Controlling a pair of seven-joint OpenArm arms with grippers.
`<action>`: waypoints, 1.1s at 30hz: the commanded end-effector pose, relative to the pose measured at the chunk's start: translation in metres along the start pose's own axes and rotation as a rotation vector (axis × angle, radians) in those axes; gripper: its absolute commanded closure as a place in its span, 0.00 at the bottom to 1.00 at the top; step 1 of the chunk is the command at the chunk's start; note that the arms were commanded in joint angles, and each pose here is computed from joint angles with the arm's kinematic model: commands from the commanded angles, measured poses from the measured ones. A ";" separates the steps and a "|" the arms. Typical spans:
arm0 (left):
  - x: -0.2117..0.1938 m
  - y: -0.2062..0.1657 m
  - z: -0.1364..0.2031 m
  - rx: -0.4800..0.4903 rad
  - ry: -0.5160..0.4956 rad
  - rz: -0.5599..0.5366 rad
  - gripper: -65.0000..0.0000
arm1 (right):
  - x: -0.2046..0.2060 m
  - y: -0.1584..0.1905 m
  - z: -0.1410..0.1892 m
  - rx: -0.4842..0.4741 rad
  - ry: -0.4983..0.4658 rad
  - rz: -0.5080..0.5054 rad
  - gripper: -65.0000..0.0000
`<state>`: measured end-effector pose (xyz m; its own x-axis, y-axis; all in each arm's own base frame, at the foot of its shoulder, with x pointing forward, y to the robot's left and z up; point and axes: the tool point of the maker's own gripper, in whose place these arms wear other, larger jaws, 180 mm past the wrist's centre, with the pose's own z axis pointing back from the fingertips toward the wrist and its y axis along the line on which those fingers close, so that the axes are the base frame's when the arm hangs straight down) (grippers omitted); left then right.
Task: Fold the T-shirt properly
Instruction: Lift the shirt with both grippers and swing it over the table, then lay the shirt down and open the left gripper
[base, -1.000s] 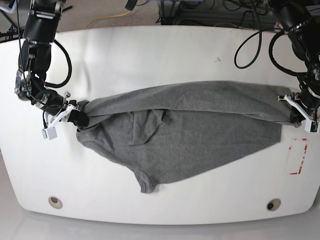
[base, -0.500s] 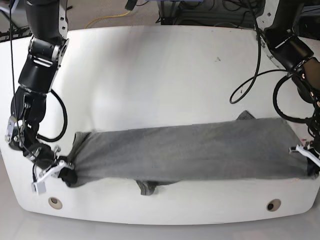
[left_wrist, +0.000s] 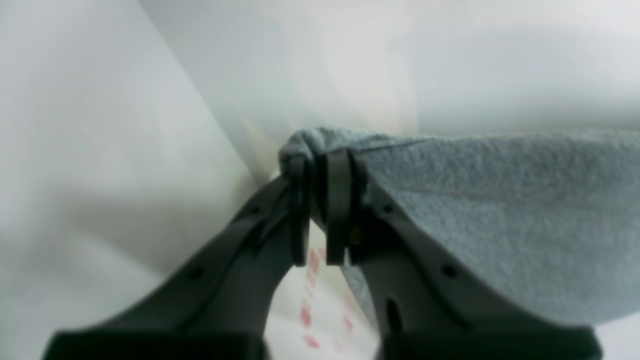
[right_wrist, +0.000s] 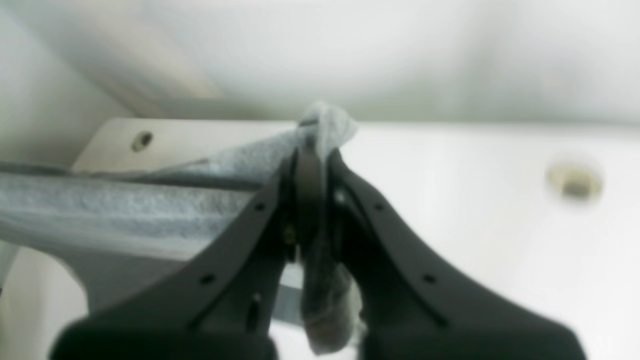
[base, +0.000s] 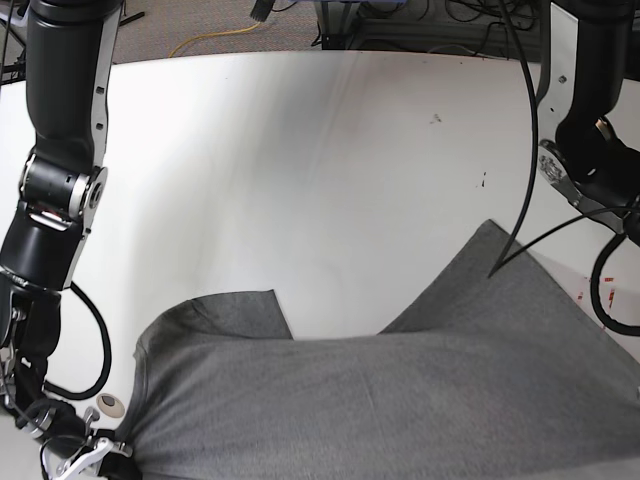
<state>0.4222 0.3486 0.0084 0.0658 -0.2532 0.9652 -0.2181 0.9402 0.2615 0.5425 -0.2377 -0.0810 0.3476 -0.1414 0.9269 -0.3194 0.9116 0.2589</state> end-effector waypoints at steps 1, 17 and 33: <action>0.047 0.025 0.010 0.066 -0.120 0.001 0.95 | 0.059 0.003 0.020 -0.013 -0.118 0.062 1.00; 0.072 0.020 -0.002 -0.023 -0.107 -0.150 0.94 | 0.070 0.014 0.032 0.038 -0.090 0.120 1.00; -0.046 -0.016 0.046 -0.125 0.175 -0.266 0.94 | -0.092 -0.015 0.046 0.069 0.132 -0.041 1.00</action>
<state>0.3873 0.3260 -0.0561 0.2929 -0.4482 0.8446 -0.0035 0.8828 0.4697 0.4740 -0.2411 -0.1897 0.5516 -0.1021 0.8279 -0.3565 0.8684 0.3446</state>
